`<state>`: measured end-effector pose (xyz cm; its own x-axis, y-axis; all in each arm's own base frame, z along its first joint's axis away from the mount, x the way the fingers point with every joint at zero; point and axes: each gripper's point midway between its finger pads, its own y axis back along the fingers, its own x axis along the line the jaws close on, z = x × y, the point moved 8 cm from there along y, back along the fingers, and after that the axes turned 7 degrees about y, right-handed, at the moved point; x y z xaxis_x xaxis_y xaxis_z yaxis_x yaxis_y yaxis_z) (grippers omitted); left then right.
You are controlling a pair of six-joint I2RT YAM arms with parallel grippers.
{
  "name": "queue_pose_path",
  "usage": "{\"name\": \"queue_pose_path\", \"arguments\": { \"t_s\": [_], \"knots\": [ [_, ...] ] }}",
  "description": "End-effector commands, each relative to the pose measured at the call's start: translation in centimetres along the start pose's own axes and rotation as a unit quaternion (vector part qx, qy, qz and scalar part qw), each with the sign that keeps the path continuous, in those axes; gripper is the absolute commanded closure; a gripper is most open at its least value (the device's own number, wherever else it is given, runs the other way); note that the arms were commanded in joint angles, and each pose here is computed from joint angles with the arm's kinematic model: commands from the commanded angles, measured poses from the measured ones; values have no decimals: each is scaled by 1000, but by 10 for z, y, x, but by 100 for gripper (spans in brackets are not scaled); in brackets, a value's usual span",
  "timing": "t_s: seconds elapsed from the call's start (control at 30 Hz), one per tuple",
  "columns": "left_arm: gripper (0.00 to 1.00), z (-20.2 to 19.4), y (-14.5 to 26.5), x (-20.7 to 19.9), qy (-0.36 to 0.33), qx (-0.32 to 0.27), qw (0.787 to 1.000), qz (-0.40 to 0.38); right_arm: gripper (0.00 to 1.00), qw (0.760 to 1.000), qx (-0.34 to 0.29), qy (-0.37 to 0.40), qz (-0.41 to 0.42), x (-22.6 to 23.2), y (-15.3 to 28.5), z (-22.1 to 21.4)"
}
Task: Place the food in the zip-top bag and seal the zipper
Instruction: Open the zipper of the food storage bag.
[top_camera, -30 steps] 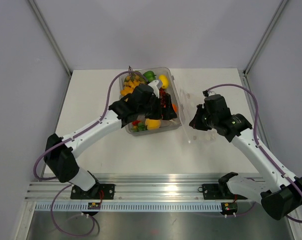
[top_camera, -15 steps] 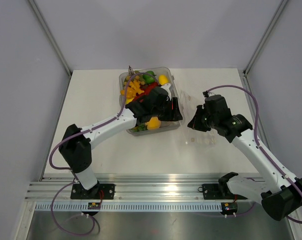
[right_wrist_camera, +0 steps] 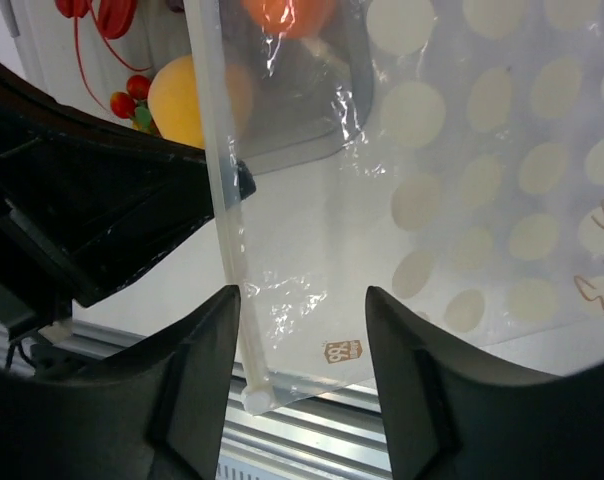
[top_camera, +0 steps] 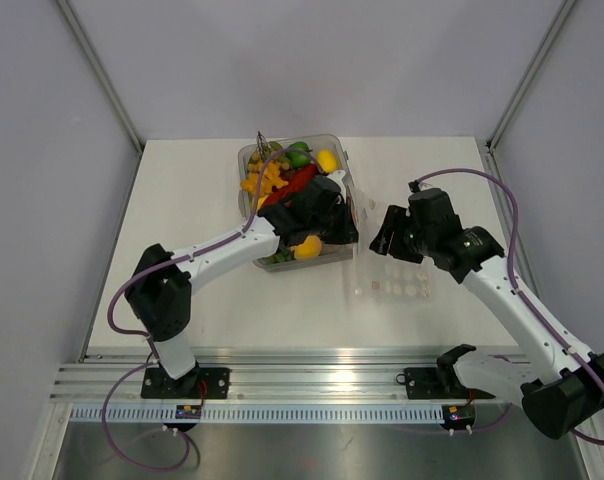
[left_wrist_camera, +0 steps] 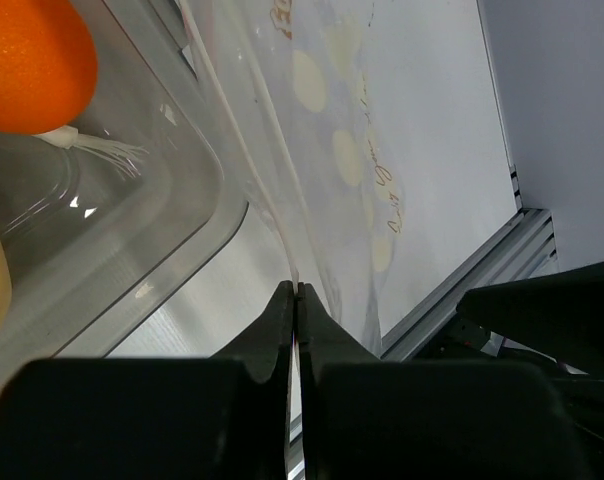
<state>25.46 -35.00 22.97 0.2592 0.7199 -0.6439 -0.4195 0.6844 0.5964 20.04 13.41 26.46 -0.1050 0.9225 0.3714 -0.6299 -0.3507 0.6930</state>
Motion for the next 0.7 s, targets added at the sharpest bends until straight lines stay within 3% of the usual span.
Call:
{"name": "queue_pose_path", "arguments": {
  "t_s": [0.0,0.67],
  "knots": [
    [100,12,10,-18,-3,-20,999,-45,38,999,-28,10,-24,4,2,19],
    [100,8,26,-19,-1,-25,998,-57,40,996,-12,58,-70,28,-36,35]
  ]
}}
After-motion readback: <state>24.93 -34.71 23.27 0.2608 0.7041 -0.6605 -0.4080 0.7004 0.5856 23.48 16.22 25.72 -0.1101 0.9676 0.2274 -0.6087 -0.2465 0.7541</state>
